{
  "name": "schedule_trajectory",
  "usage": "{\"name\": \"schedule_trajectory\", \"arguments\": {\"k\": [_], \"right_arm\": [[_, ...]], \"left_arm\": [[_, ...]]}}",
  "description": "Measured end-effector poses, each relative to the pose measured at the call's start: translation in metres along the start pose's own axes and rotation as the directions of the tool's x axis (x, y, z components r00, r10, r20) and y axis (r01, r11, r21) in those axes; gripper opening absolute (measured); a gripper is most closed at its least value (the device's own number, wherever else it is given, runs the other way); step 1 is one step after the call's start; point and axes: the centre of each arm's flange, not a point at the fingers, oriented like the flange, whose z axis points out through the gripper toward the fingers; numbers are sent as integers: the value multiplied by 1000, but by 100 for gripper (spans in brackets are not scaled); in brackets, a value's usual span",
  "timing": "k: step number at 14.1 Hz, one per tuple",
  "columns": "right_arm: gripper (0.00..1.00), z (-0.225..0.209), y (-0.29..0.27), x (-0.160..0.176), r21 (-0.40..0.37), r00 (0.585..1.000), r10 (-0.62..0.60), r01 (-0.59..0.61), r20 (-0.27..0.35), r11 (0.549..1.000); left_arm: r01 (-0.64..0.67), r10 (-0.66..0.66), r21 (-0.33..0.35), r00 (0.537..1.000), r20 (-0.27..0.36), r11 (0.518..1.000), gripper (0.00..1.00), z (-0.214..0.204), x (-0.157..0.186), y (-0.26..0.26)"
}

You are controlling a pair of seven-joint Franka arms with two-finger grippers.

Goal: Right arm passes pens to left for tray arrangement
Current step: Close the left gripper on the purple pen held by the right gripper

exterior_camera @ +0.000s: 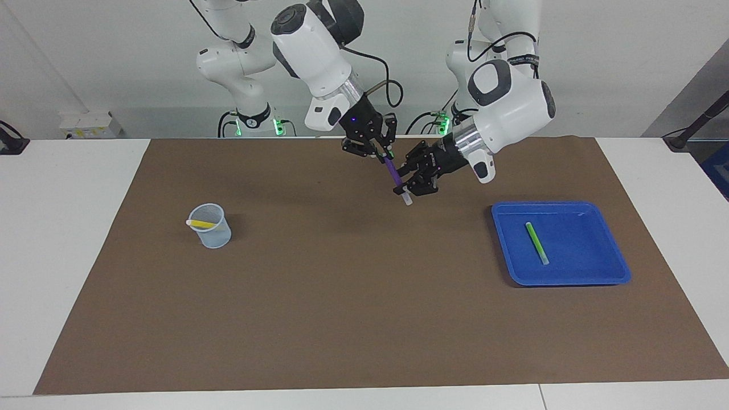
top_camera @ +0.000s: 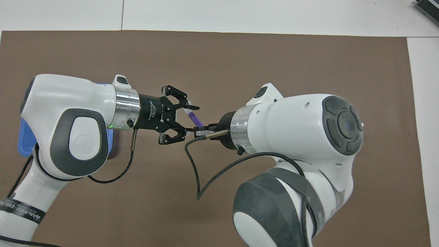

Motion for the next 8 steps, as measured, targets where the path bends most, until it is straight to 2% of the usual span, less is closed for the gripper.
{"name": "schedule_trajectory", "arguments": {"k": [1,3,4,8], "right_arm": [[17,-1,0,0,1,1000,0,0,-4,1000],[17,-4,2,4,4,1000,5,-5,-14,1000],[17,-5,3,5,4,1000,6,-6,-18,1000],[17,-5,2,5,5,1000,5,-5,-18,1000]], "left_arm": [[-8,8,3,1000,-4,1000,33,0,0,0],[-21,22,19,1000,-5,1000,26,1,0,-2],[-26,26,25,1000,-4,999,23,1,-1,-3],[-30,30,23,1000,-4,999,23,0,-1,-3]]}}
